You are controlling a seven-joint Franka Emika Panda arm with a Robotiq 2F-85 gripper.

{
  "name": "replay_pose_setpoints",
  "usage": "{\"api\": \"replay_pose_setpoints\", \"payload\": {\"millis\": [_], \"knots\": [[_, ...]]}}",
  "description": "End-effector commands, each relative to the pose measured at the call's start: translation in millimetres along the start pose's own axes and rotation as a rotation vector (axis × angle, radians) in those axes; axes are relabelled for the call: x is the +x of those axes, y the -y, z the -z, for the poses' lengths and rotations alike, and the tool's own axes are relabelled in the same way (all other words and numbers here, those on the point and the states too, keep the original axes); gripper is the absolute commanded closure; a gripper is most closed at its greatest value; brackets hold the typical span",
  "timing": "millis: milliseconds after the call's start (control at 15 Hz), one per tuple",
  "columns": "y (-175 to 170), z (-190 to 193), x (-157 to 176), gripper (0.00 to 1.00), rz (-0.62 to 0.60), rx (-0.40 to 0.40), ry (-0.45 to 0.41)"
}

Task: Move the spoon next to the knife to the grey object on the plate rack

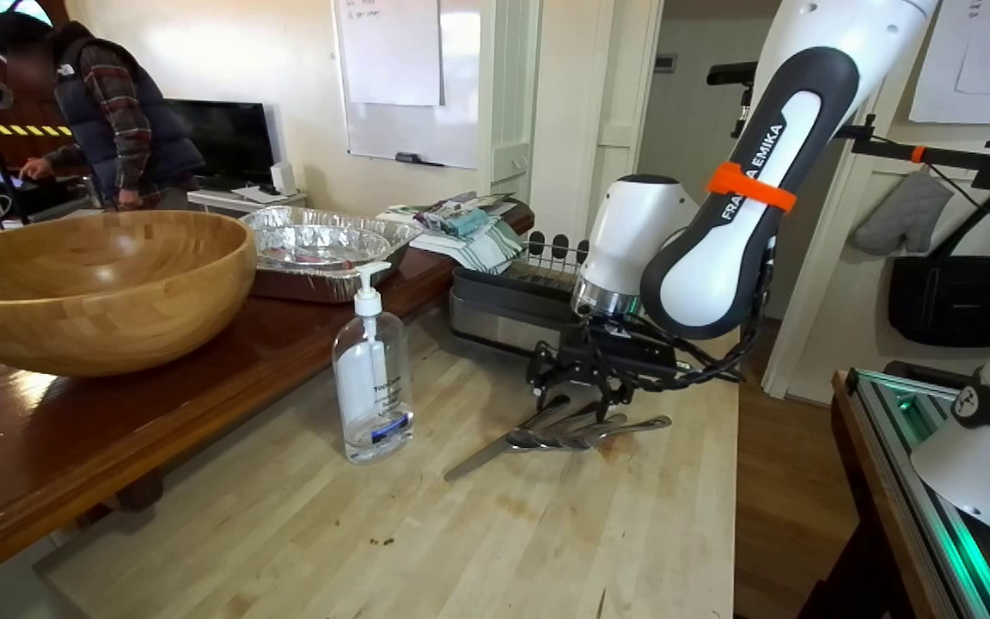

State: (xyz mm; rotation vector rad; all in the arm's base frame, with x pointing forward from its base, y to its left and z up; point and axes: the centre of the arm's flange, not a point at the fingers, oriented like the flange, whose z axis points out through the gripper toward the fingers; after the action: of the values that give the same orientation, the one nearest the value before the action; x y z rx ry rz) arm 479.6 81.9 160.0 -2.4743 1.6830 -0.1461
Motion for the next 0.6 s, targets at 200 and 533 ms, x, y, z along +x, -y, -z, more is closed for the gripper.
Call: {"api": "replay_pose_setpoints", "payload": {"millis": [200,533], "knots": [[5.8,-13.9,1.9,0.46,-0.039,0.017,-0.007],[7.7,-15.9,3.6,0.12,-0.049,0.017,-0.006]]}}
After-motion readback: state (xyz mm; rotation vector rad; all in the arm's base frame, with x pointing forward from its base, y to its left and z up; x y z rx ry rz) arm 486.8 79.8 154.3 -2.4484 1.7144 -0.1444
